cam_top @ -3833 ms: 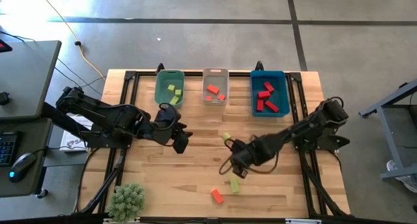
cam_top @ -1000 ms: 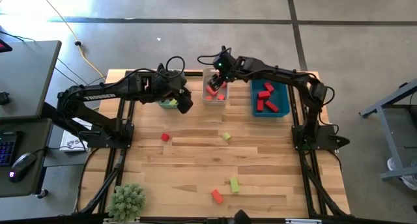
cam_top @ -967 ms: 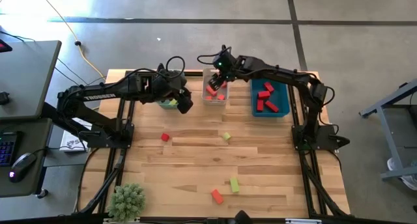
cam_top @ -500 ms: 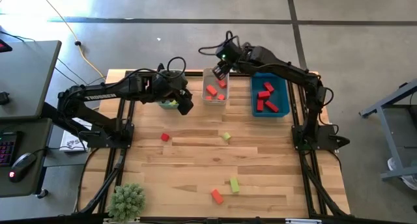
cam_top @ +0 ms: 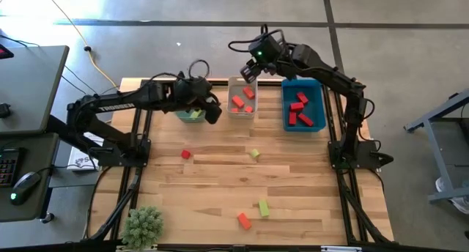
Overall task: Sort & place blocks by color
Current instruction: Put the green block into the green bin
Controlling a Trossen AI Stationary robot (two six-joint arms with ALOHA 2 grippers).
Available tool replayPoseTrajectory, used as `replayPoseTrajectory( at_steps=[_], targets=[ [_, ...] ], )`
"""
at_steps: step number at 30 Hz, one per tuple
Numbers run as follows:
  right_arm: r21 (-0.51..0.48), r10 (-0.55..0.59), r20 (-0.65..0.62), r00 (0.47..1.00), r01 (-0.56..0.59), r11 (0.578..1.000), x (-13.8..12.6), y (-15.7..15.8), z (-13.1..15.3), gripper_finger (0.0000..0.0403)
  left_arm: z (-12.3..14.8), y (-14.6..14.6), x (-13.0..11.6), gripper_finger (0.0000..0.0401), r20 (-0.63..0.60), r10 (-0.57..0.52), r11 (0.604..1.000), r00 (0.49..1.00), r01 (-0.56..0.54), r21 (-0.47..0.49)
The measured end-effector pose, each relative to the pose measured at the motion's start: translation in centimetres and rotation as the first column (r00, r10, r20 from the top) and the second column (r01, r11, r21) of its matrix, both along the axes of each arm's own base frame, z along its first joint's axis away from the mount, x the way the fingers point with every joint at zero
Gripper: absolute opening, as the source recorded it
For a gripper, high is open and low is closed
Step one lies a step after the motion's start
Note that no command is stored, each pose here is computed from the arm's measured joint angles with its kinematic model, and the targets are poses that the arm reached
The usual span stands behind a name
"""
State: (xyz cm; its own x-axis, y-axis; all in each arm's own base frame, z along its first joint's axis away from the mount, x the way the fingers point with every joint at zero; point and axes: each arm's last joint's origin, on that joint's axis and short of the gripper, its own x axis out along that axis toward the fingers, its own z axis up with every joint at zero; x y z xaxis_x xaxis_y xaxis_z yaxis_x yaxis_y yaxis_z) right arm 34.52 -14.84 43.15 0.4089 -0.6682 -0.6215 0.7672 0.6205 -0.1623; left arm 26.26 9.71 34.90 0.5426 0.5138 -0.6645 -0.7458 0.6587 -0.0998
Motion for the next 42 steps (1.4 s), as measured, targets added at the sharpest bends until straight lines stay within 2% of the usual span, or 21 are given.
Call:
replayPoseTrajectory(
  at_steps=[6,18,21,24,29,42],
  targets=[
    [-0.004,0.0,0.012,1.0,0.0,1.0,-0.1,0.0,0.3,0.0211,-1.9,-1.0,2.4,0.0237,-0.039,-0.058,0.998,0.998,0.057,-0.024],
    [0.002,-0.001,-0.003,1.0,0.001,1.0,-0.2,0.0,0.2,0.0211,-8.4,-3.5,8.7,0.0237,-0.157,-0.179,0.984,0.971,0.174,-0.044],
    [0.007,-0.001,-0.014,1.0,0.001,1.0,-0.3,0.0,0.1,0.0211,-10.2,-4.0,10.0,0.0237,-0.171,-0.216,0.976,0.961,0.208,-0.062],
    [0.017,-0.01,-0.01,1.0,0.01,1.0,-0.3,0.1,0.1,0.0211,-12.0,-4.6,11.3,0.0237,-0.173,-0.307,0.951,0.936,0.294,-0.096],
    [0.033,0.002,-0.011,1.0,-0.001,0.999,-0.3,0.1,0.0,0.0211,-14.6,-5.2,12.6,0.0237,-0.177,-0.372,0.923,0.911,0.343,-0.173],
    [0.047,-0.007,-0.03,1.0,0.008,0.999,-0.5,0.2,-0.2,0.0211,-17.5,-5.6,15.2,0.0237,-0.09,-0.395,0.915,0.914,0.382,-0.129]
  ],
)
